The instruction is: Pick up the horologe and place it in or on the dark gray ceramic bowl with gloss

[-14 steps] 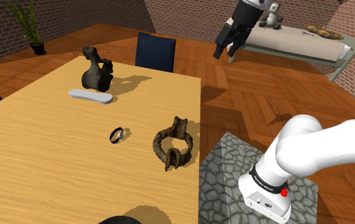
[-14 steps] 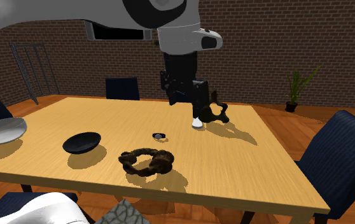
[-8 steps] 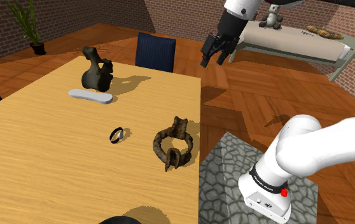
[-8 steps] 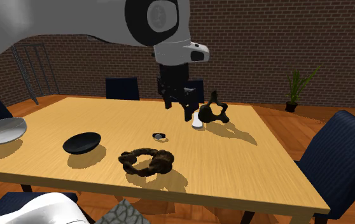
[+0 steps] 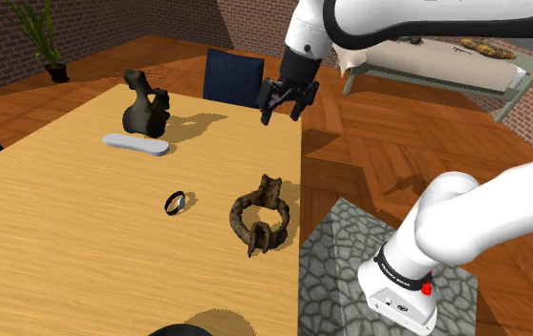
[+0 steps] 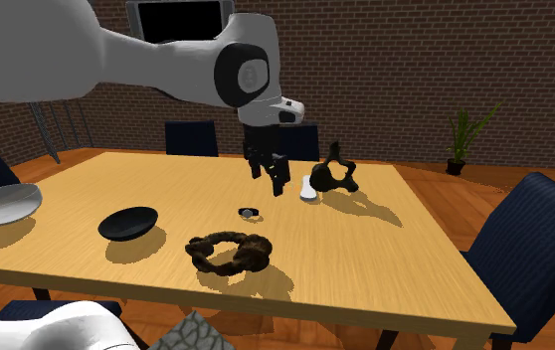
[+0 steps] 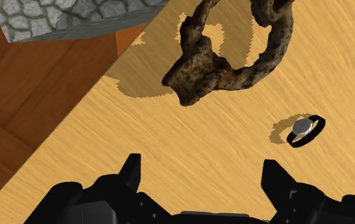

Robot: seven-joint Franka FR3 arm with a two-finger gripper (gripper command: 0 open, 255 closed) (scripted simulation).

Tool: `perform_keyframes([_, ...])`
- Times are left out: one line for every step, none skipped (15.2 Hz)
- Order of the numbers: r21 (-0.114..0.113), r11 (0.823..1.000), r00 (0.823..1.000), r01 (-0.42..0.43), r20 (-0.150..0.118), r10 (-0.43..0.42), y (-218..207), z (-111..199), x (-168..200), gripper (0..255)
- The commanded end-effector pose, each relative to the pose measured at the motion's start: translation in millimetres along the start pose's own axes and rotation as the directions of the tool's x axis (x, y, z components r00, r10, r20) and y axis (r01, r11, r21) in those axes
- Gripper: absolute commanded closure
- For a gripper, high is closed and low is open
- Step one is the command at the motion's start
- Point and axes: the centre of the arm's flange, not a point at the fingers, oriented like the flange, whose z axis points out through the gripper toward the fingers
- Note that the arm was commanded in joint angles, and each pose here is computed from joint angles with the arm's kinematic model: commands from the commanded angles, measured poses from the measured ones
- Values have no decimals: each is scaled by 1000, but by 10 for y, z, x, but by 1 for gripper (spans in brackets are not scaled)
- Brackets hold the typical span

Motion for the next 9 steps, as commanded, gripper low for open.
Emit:
perform_keyframes([-4, 1000, 1000, -24, 9, 24, -223, 201, 55, 0])
perform_keyframes([-6, 999, 999, -36, 13, 36, -321, 291, 85, 0])
perform_keyframes([-9, 999, 999, -47, 18, 47, -418, 381, 116, 0])
perform_keyframes([-11, 998, 998, -58, 22, 58, -514, 472, 147, 0])
perform_keyframes([-14, 998, 997, -69, 26, 69, -610, 562, 180, 0])
perform_keyframes([-16, 997, 996, -80, 31, 80, -705, 654, 213, 0])
perform_keyframes([-19, 996, 995, -91, 35, 92, -799, 745, 246, 0])
perform_keyframes([-21, 995, 994, -102, 39, 103, -893, 837, 280, 0])
perform_keyframes([-24, 993, 993, -113, 44, 114, -987, 929, 315, 0])
